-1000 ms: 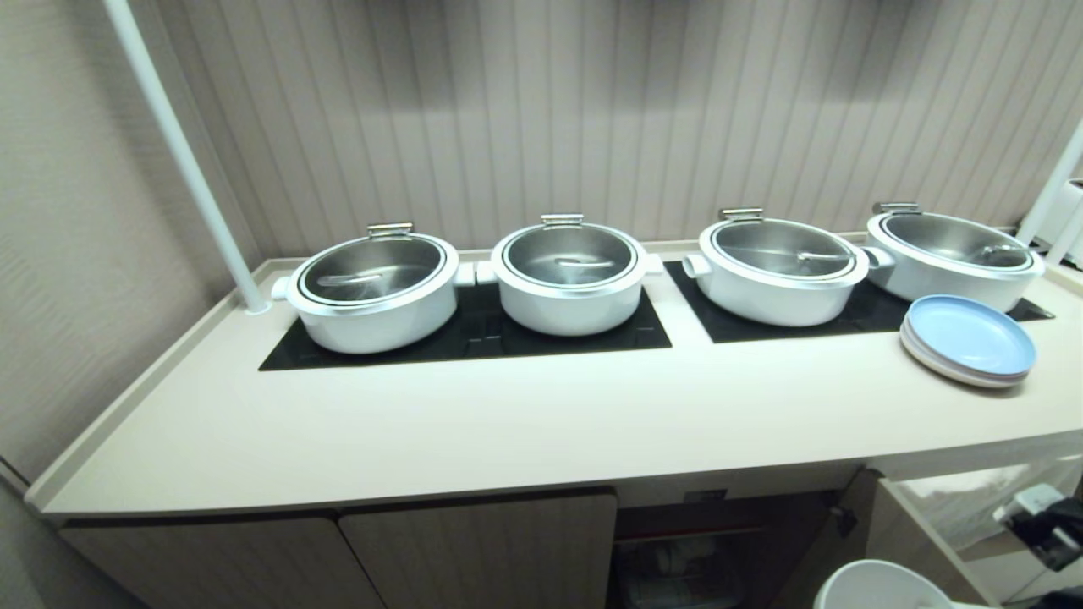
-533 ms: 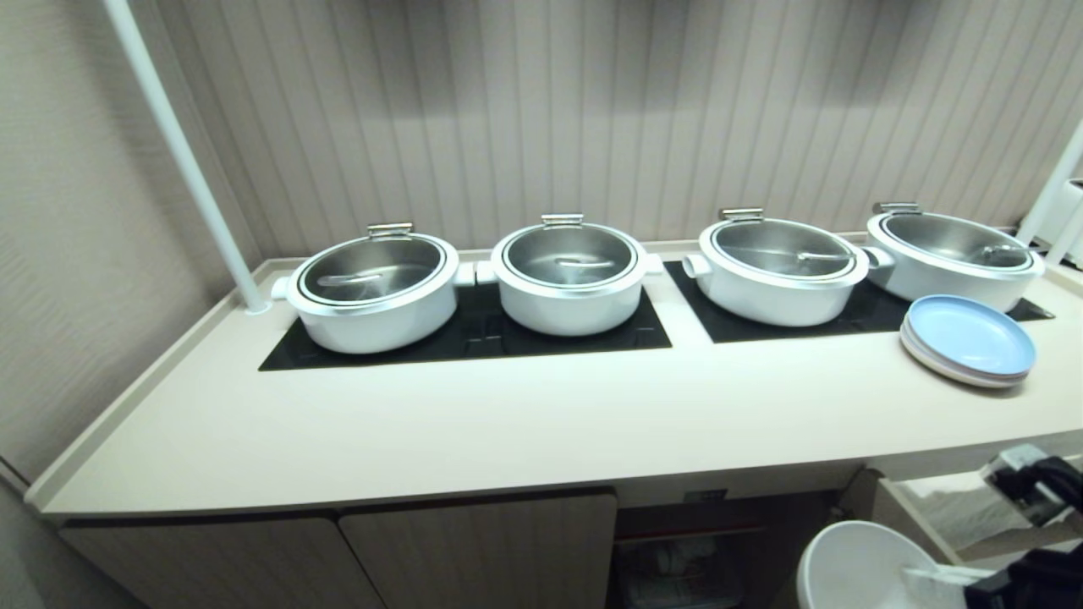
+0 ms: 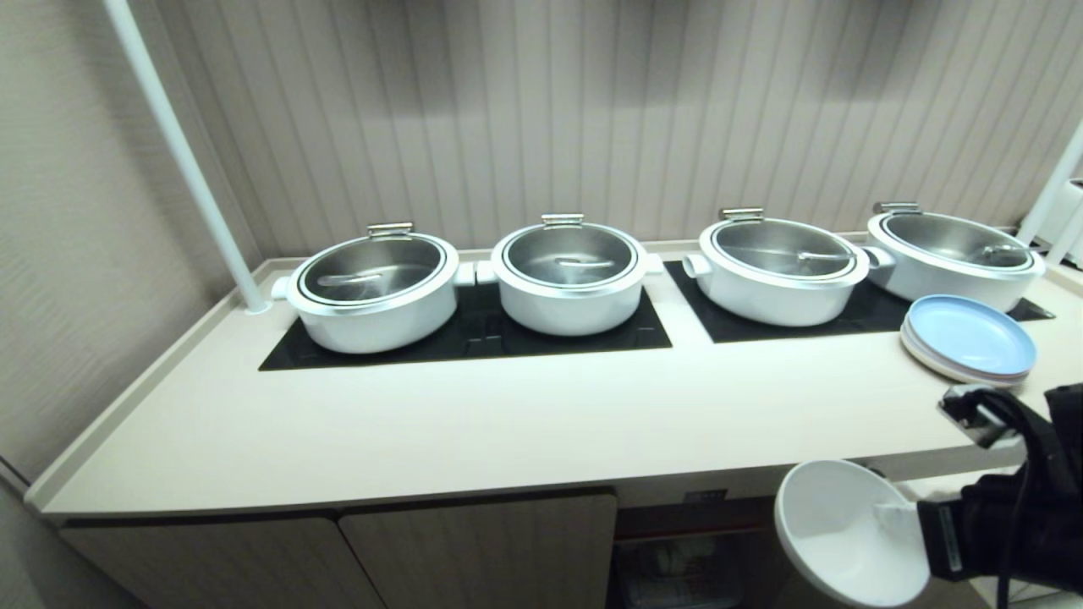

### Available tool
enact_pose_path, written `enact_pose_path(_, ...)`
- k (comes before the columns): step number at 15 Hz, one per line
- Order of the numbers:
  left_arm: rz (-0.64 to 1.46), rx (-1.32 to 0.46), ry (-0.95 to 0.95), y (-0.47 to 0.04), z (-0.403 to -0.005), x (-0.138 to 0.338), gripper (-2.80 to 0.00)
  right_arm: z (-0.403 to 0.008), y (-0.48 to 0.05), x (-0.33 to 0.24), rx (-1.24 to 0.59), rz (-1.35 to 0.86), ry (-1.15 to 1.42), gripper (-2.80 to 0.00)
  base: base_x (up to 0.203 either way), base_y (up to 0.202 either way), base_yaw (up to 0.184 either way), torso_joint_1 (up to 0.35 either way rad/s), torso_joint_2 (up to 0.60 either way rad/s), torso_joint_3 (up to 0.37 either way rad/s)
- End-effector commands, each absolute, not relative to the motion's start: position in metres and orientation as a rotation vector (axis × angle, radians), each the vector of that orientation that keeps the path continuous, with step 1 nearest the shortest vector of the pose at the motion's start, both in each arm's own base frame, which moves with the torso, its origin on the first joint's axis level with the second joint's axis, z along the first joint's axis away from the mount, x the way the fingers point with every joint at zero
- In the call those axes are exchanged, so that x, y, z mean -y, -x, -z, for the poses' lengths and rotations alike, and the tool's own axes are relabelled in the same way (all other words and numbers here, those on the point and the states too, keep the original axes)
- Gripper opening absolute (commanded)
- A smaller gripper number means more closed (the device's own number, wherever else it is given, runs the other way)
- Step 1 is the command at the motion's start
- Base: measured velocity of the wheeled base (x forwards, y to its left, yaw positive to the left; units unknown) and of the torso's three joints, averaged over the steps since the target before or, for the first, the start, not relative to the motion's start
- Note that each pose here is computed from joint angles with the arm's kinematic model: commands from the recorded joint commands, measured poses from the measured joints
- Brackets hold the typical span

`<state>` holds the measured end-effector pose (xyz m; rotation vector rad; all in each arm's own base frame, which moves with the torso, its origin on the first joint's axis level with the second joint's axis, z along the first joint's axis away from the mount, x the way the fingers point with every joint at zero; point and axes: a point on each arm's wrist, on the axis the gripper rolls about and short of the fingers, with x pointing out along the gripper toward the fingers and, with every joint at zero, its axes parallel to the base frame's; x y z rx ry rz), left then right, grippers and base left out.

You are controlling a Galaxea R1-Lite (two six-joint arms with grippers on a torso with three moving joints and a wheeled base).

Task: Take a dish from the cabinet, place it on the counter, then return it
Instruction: Place it on the table

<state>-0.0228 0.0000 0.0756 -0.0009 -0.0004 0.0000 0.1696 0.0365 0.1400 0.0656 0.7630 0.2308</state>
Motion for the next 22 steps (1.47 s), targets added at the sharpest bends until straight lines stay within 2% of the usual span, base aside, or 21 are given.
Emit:
enact_pose_path(1, -0.001, 0.002, 0.002, 0.023, -0.076, 0.0, -2.8, -0.134, -0.189, -0.036, -0.807, -0.205, -0.073, -2.8, 0.0, 0.0, 0.0, 0.0, 0.0, 0.0)
enact_pose_path(8, 0.0, 0.0, 0.002, 0.023, -0.075, 0.0, -2.8, -0.138, -0.251, -0.032, -0.797, -0.151, -0.102, -2.8, 0.0, 0.0, 0.0, 0.0, 0.0, 0.0)
enact_pose_path(22, -0.001, 0.0, 0.002, 0.023, -0.075, 0.0, -2.8, -0.132, -0.298, -0.035, -0.802, -0.124, -0.147, -2.8, 0.0, 0.0, 0.0, 0.0, 0.0, 0.0)
